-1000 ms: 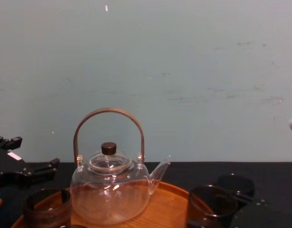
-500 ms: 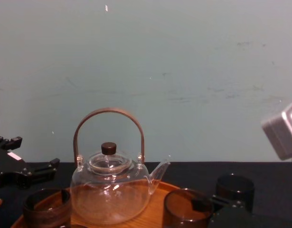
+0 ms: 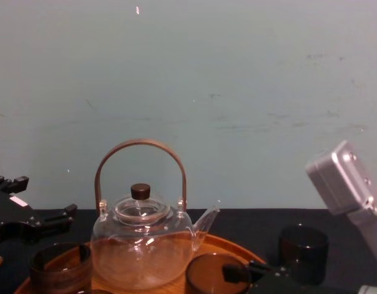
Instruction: Pick up the glass from the table and place it on the tray.
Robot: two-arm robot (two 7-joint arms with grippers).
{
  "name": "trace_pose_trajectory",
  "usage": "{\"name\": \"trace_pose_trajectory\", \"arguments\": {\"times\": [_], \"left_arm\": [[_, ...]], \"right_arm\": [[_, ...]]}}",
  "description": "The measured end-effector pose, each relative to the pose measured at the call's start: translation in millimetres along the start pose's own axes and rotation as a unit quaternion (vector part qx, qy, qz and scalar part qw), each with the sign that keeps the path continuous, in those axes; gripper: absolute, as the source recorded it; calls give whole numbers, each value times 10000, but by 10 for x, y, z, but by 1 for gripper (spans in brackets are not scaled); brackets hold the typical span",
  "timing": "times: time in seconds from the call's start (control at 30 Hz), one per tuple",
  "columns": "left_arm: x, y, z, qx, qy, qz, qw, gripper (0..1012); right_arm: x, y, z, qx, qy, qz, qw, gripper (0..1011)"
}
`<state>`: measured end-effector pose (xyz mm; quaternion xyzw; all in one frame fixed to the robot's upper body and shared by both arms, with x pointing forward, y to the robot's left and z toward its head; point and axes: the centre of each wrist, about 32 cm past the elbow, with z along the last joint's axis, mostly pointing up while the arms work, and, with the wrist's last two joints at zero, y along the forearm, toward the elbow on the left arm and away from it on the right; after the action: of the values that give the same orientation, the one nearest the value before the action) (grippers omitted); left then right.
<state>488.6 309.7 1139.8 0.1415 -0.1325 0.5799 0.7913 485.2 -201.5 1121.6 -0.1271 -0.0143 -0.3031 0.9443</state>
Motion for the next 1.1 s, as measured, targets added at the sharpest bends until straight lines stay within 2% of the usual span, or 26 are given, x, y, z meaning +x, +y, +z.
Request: {"name": "trace_pose_trajectory", "arguments": {"times": [1.1], "left_arm": [[0,0,0,0,0,0,10000,1001]], "right_arm": [[-105,235,16,-54,-42,432,9990,905]]}}
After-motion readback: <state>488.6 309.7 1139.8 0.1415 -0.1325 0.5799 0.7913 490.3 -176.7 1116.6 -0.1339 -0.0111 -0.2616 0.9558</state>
